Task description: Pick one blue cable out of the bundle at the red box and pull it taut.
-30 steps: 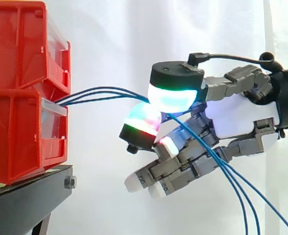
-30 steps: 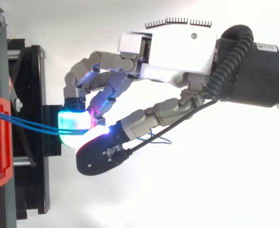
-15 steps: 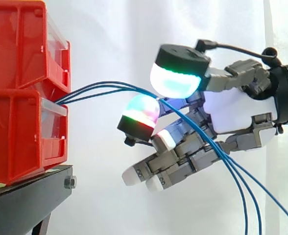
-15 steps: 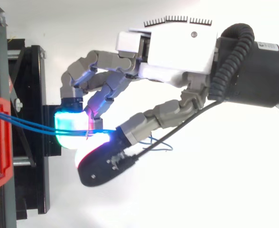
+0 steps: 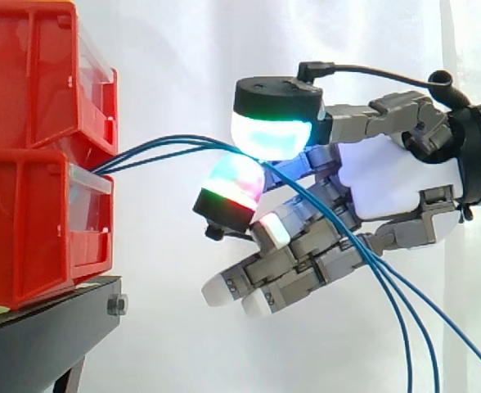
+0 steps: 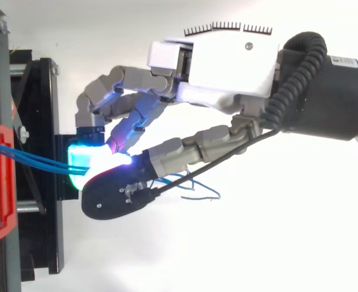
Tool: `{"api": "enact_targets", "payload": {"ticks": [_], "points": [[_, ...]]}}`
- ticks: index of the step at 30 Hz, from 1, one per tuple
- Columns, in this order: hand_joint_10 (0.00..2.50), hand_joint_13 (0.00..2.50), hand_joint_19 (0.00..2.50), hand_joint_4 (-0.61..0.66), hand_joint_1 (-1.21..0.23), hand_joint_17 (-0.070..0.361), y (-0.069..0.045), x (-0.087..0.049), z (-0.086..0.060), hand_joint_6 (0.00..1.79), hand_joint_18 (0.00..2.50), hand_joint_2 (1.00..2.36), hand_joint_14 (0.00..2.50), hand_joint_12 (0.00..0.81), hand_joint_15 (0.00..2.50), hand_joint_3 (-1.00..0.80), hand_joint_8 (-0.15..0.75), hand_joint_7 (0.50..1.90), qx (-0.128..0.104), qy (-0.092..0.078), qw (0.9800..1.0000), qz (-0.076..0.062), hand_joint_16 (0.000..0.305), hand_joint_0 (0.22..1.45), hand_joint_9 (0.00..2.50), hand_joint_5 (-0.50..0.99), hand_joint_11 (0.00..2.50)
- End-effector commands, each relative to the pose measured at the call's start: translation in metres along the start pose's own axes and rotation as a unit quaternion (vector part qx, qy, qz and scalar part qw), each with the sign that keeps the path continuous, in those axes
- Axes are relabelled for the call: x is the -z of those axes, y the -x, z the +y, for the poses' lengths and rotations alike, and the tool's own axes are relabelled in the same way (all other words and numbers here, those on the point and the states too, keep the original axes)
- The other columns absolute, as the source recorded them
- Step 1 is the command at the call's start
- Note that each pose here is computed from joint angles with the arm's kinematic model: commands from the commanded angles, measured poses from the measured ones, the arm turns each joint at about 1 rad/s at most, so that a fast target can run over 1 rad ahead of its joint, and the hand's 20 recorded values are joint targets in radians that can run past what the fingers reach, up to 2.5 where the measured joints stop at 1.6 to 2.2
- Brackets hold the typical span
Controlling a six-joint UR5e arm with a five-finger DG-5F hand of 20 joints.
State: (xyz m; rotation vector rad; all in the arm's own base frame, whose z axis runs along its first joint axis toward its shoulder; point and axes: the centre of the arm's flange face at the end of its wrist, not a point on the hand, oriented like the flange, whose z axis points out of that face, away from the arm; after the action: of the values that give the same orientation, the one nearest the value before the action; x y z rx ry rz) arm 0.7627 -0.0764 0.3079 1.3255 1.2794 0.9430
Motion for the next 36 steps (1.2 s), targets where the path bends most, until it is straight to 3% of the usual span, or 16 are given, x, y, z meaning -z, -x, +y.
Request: {"api": "enact_targets", "payload": {"ticks": [1, 7, 25, 27, 36], "points": [[0.01, 0.41, 0.15, 0.12, -0.80, 0.124, -0.0007, -0.0003, 0.0004, 0.88, 0.33, 1.01, 0.01, 0.359, 0.16, -0.11, 0.360, 1.04, -0.001, 0.002, 1.0000, 0.000, 0.055, 0.60, 0.88, -0.16, 0.90], [0.01, 0.38, 0.14, 0.06, -0.89, 0.113, -0.0006, -0.0001, 0.0003, 0.89, 0.31, 1.02, 0.01, 0.338, 0.15, -0.15, 0.326, 1.01, -0.001, 0.001, 1.0000, 0.000, 0.050, 0.63, 0.82, -0.17, 0.91], [0.02, 0.29, 0.13, 0.15, -1.02, 0.117, -0.0007, -0.0001, -0.0003, 0.88, 0.29, 1.01, 0.00, 0.350, 0.13, -0.35, 0.314, 0.96, -0.001, 0.001, 1.0000, 0.000, 0.052, 0.63, 0.63, -0.21, 0.82], [0.02, 0.29, 0.15, 0.16, -1.00, 0.119, -0.0007, -0.0003, 0.0004, 0.87, 0.29, 1.00, 0.00, 0.352, 0.13, -0.50, 0.314, 0.95, -0.002, 0.002, 1.0000, 0.000, 0.053, 0.59, 0.63, -0.21, 0.81], [0.01, 0.33, 0.20, 0.16, -0.74, 0.120, -0.0006, 0.0003, -0.0008, 0.84, 0.32, 1.00, 0.00, 0.358, 0.15, -0.50, 0.344, 0.97, -0.001, -0.001, 1.0000, 0.000, 0.053, 0.53, 0.74, -0.17, 0.77]]}}
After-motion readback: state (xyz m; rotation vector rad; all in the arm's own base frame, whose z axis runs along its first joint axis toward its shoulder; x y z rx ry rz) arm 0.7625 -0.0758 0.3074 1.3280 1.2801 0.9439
